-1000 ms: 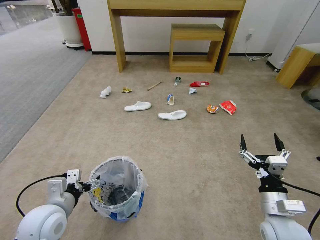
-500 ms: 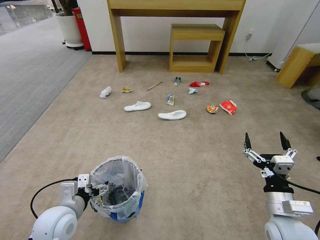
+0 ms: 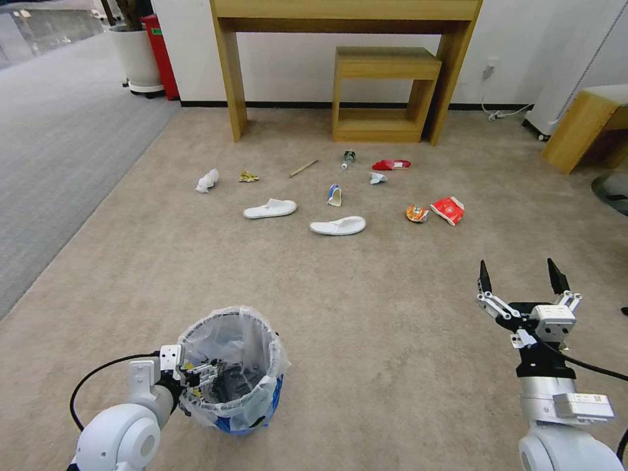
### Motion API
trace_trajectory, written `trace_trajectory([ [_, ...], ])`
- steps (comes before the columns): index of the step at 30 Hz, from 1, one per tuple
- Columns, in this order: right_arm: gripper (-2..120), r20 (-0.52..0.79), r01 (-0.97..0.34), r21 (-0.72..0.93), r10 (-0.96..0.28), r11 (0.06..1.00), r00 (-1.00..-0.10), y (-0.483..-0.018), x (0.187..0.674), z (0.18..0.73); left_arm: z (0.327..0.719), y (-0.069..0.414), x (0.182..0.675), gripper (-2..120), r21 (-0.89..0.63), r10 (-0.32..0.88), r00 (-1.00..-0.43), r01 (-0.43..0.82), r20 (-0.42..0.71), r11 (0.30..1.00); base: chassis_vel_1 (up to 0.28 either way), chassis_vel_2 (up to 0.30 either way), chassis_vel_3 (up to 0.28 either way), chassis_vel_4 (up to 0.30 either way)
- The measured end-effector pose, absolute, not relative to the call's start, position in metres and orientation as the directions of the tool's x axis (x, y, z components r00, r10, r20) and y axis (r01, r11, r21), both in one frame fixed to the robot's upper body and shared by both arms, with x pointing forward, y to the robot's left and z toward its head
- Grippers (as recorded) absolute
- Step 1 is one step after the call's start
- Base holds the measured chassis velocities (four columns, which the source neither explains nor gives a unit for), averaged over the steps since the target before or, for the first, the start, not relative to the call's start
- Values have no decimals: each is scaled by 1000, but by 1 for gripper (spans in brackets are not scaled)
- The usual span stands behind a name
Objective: Pick up the trash bin and place the garbage on the floor into it.
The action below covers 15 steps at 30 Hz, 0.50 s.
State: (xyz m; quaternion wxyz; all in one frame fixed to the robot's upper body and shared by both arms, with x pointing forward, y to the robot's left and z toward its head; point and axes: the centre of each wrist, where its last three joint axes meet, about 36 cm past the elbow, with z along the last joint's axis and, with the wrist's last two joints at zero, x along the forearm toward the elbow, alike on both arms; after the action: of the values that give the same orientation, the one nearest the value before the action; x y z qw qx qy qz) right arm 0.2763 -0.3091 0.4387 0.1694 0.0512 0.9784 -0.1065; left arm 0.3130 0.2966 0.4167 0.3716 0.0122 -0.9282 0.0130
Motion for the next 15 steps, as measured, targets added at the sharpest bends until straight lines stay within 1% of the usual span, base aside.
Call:
trace_trajectory([
  [5,100,-342,136,-189,65,972,-938,-309,277,438,415,298,316,100,-16,-10,-722,-30,692,999,0,0,0,0],
  [10,100,-340,138,-189,67,972,-938,-309,278,437,414,298,318,96,-16,-7,-721,-24,693,1000,0,0,0,0],
  [11,100,-339,138,-188,68,972,-938,-309,279,436,413,299,318,93,-14,-7,-720,-24,694,1000,0,0,0,0],
  [12,100,-339,138,-188,68,972,-938,-309,279,436,413,299,318,93,-14,-7,-720,-24,694,1000,0,0,0,0],
  [13,100,-338,137,-188,67,973,-939,-308,279,436,413,299,318,90,-13,-8,-720,-23,694,1000,0,0,0,0],
  [15,100,-336,136,-187,67,973,-940,-307,280,437,412,300,319,82,-11,-8,-719,-23,695,1000,0,0,0,0],
])
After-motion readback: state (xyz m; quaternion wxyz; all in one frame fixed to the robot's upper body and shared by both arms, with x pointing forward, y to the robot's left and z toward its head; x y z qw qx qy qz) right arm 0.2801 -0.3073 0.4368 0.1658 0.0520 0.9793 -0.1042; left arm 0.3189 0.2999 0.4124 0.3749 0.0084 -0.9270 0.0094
